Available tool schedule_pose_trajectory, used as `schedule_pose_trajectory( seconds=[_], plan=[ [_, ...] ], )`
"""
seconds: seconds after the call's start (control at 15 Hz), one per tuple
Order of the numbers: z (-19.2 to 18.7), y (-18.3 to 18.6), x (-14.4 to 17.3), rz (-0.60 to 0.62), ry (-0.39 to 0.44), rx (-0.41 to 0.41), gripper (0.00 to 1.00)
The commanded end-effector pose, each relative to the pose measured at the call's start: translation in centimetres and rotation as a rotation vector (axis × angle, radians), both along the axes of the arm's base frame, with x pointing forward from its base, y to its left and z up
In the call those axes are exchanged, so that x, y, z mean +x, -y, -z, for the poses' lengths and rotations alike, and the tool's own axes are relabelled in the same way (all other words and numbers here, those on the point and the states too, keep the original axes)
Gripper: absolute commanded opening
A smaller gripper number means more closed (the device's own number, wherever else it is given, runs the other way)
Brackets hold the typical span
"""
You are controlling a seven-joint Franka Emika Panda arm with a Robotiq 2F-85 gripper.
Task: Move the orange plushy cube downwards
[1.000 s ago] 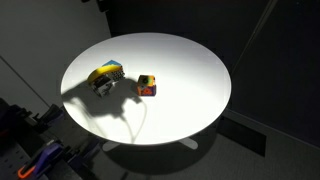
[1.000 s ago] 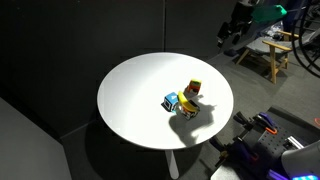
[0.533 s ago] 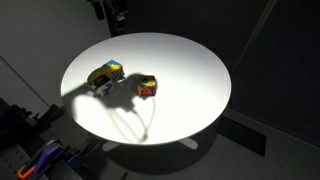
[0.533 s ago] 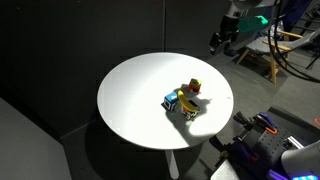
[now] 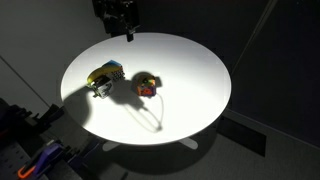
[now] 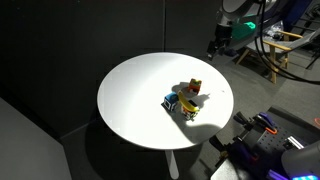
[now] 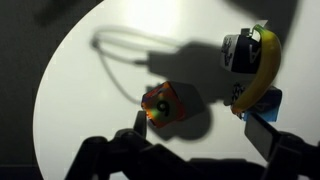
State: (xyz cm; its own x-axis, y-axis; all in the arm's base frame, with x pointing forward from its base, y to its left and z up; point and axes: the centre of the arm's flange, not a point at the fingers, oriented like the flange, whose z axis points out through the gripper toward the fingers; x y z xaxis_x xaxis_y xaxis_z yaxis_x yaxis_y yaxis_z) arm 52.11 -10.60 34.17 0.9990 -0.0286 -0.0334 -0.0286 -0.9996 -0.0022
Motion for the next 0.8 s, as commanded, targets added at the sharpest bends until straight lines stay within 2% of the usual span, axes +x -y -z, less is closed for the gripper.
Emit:
schedule_pose_trajectory(
  seconds=[0.0, 0.33, 0.73],
  plan=[
    [0.2, 0.0, 0.0, 0.0, -0.003, 0.0, 1.0],
    [0.2, 0.0, -0.1, 0.0, -0.004, 0.001, 1.0],
    [5.1, 1.9, 1.7, -0.036, -0.002, 0.001, 1.0]
  ],
)
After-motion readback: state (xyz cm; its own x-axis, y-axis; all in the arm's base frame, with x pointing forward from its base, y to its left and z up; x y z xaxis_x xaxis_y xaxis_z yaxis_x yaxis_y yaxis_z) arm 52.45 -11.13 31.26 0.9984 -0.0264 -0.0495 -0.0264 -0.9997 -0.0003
